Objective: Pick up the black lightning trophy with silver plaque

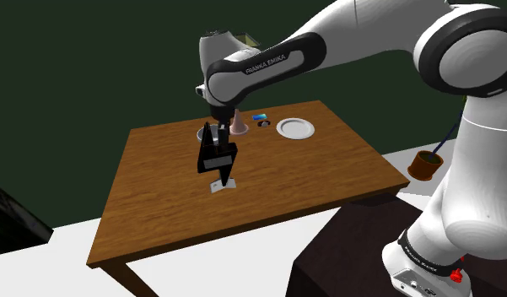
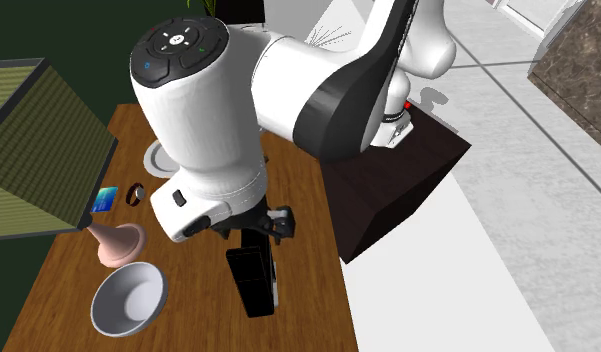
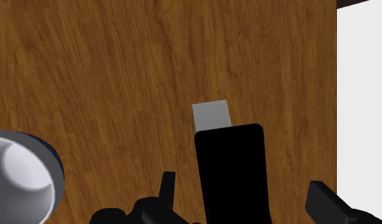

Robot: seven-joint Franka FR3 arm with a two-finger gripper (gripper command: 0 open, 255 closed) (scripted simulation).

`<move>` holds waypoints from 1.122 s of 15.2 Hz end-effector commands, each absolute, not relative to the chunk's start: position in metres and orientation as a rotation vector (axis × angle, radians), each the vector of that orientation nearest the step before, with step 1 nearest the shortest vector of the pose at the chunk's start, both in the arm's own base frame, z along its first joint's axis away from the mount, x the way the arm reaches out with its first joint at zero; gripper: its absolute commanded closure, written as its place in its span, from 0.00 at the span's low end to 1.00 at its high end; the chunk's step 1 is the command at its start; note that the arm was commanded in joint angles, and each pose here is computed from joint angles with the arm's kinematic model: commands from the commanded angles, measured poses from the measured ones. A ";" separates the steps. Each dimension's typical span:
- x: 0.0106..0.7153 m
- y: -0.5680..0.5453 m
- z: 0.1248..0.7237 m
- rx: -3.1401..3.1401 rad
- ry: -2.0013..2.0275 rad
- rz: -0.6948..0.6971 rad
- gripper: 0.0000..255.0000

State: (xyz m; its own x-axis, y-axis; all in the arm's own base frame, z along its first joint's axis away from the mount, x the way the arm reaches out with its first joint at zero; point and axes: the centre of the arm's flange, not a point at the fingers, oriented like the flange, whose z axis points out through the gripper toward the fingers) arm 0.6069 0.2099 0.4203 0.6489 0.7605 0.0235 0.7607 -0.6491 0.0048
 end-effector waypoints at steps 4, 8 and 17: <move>0.609 0.214 0.398 -2.840 -1.334 -0.040 0.00; 0.609 0.214 0.379 -2.840 -1.334 -0.040 0.00; 0.609 0.214 0.378 -2.839 -1.334 -0.040 1.00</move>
State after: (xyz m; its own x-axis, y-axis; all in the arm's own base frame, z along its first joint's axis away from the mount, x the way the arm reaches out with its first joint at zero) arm 0.6090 0.2143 0.3801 0.6377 0.7698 0.0268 0.7700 -0.6380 0.0080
